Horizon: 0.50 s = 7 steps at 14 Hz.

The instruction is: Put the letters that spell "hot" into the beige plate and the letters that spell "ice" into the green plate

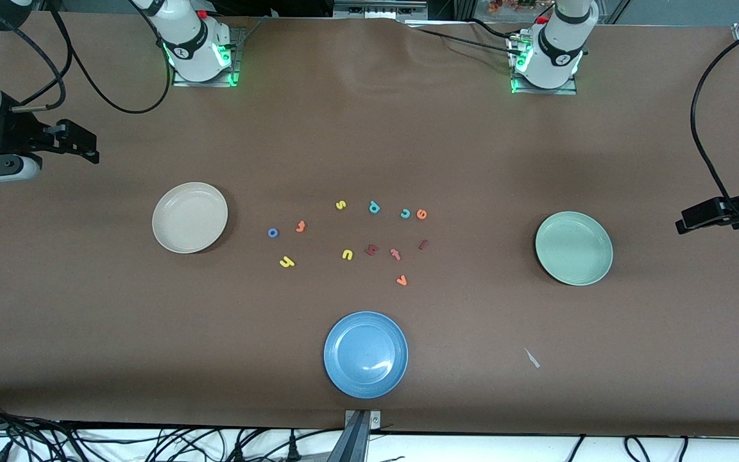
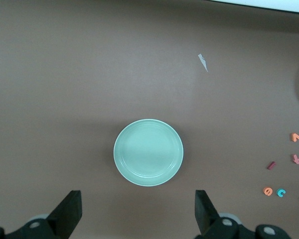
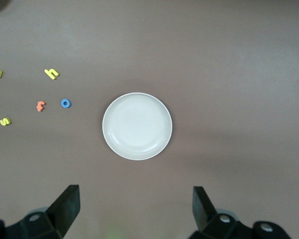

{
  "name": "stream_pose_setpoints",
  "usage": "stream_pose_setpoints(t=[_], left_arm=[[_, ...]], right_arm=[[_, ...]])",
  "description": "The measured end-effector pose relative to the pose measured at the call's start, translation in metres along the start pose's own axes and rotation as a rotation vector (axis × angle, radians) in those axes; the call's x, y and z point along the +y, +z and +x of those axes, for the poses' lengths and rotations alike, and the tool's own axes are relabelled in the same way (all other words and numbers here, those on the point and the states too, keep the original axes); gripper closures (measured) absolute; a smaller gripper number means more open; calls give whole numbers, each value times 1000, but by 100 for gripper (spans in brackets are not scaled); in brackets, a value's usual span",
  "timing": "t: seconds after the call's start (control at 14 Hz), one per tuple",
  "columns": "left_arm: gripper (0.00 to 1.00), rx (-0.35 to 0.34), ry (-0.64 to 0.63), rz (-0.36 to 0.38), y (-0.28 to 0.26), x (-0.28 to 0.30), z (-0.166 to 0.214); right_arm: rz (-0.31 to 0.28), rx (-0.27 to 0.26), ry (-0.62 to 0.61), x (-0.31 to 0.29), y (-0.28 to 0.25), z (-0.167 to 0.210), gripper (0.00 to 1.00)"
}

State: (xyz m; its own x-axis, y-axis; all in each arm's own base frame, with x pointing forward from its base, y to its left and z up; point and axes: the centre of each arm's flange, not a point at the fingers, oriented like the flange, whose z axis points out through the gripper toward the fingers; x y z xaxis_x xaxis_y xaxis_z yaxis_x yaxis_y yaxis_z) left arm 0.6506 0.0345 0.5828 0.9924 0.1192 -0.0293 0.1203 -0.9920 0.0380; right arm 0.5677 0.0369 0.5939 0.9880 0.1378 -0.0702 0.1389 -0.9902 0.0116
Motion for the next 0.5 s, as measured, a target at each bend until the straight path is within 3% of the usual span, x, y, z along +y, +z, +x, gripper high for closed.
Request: stream_pose_setpoints(t=[0.29, 0.5], left_arm=[[6, -14, 1, 2, 7, 0, 0], [1, -16, 0, 2, 7, -1, 0]], right_arm=[[0, 3, -2, -1, 0, 0, 0], [-1, 10, -3, -2, -1, 1, 0]])
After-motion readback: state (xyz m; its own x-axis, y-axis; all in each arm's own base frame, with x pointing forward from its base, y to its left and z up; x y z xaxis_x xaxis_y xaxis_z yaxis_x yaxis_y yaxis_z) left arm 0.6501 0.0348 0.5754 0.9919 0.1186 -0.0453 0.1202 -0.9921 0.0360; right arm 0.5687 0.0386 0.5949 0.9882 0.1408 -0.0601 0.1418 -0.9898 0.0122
